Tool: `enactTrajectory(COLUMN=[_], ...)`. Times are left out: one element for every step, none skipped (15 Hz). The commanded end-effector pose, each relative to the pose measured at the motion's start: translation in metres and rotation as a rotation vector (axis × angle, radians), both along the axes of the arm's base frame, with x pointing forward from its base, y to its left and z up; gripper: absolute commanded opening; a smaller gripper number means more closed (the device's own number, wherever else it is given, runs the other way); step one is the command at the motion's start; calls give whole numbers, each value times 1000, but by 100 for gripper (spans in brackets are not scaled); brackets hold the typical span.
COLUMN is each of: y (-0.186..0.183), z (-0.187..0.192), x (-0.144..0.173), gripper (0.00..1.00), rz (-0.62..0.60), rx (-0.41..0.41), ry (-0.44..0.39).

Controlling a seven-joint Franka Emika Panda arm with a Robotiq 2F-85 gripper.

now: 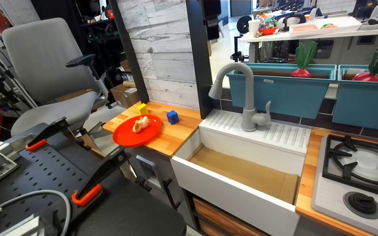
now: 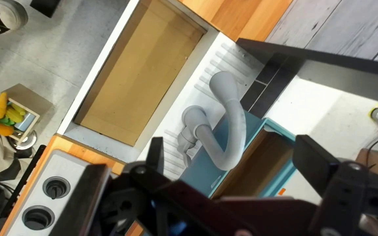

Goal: Slide the tap to the center of the sink, remove the toy from the orange plate and put it on the base top

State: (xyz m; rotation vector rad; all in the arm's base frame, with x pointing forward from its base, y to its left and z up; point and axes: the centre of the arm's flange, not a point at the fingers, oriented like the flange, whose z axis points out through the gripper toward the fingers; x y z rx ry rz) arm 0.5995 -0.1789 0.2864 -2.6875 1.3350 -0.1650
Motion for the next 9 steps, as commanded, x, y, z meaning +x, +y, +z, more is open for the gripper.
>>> enactTrajectory(y=[-17,-17,-17,-15,-14,-12,-10,-9,-7], z=[-34,-44,-54,-62,-70,-76,-82,-88,-94], x=[39,44,49,54,58,62,65,68,71], gripper=[100,100,100,100,100,100,100,100,100], rz=[-102,-116,-126,-135,-139,-140,-141,-139,-137], rx=[-28,-32,-32,-32,-29,-27,-26,-24,-23], ry=[4,15,24,31,40,48,55,64,73])
